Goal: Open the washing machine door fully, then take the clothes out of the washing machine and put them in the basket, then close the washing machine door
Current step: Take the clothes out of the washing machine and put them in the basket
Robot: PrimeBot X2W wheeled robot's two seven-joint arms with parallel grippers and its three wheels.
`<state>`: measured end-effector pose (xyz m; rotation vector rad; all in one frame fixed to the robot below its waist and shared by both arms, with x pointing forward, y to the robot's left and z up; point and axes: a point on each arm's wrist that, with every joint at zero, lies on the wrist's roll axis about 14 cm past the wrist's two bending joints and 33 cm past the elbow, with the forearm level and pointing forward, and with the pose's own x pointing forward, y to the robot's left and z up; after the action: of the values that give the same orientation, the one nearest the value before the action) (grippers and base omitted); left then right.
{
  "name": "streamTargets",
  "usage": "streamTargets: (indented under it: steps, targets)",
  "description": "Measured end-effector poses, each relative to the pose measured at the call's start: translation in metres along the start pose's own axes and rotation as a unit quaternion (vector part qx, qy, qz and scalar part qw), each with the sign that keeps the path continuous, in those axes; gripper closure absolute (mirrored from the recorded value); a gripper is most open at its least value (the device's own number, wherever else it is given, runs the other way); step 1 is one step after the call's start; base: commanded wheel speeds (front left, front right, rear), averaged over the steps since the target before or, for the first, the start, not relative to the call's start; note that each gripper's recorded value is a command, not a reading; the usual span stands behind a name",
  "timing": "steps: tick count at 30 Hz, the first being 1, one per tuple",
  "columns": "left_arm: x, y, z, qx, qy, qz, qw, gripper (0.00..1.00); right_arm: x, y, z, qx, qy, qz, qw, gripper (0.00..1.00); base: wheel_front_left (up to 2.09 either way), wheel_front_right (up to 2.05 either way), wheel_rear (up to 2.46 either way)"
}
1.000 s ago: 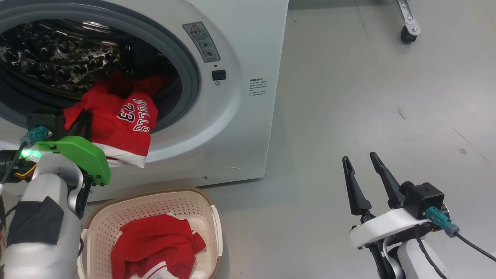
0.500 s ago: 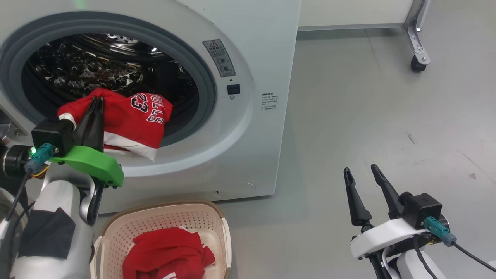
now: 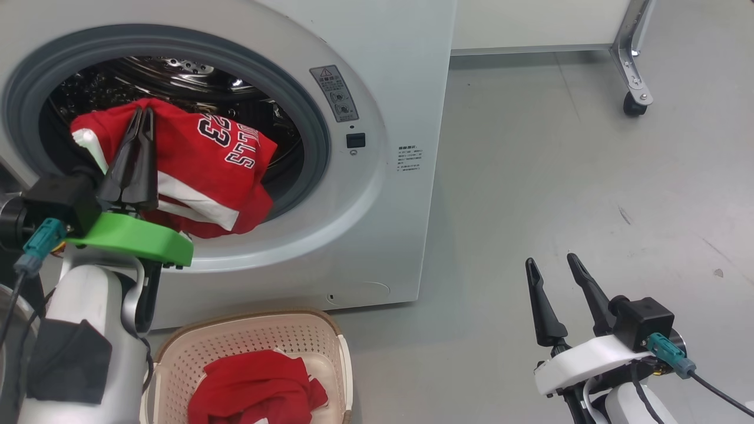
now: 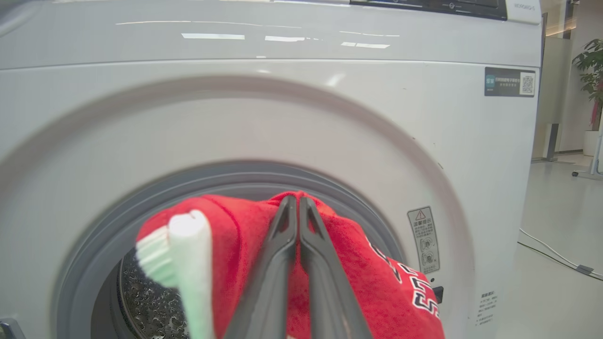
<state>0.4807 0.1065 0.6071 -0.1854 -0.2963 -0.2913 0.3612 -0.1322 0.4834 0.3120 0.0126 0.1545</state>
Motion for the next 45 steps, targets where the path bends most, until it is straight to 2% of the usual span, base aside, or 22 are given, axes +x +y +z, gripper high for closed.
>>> streamTargets:
  steps: [12, 22, 38, 45]
  targets:
    - [-0.032, -0.005, -0.041, -0.011, 0.056, 0.001, 0.998, 1.00, -0.003, 0.000, -0.006, 0.000, 0.009, 0.000, 1.000, 0.00, 0.00, 0.00, 0.00]
    - [-0.055, -0.006, -0.095, -0.021, 0.156, 0.001, 0.988, 1.00, 0.000, -0.002, -0.014, 0.001, 0.022, -0.002, 1.000, 0.00, 0.00, 0.00, 0.00]
    - [-0.099, -0.005, -0.185, -0.030, 0.326, -0.005, 0.945, 1.00, 0.018, -0.005, -0.035, 0.000, 0.052, 0.003, 0.999, 0.00, 0.00, 0.00, 0.00]
    - [-0.121, -0.005, -0.224, -0.039, 0.394, -0.005, 0.918, 1.00, 0.028, -0.011, -0.044, -0.001, 0.063, -0.002, 0.998, 0.00, 0.00, 0.00, 0.00]
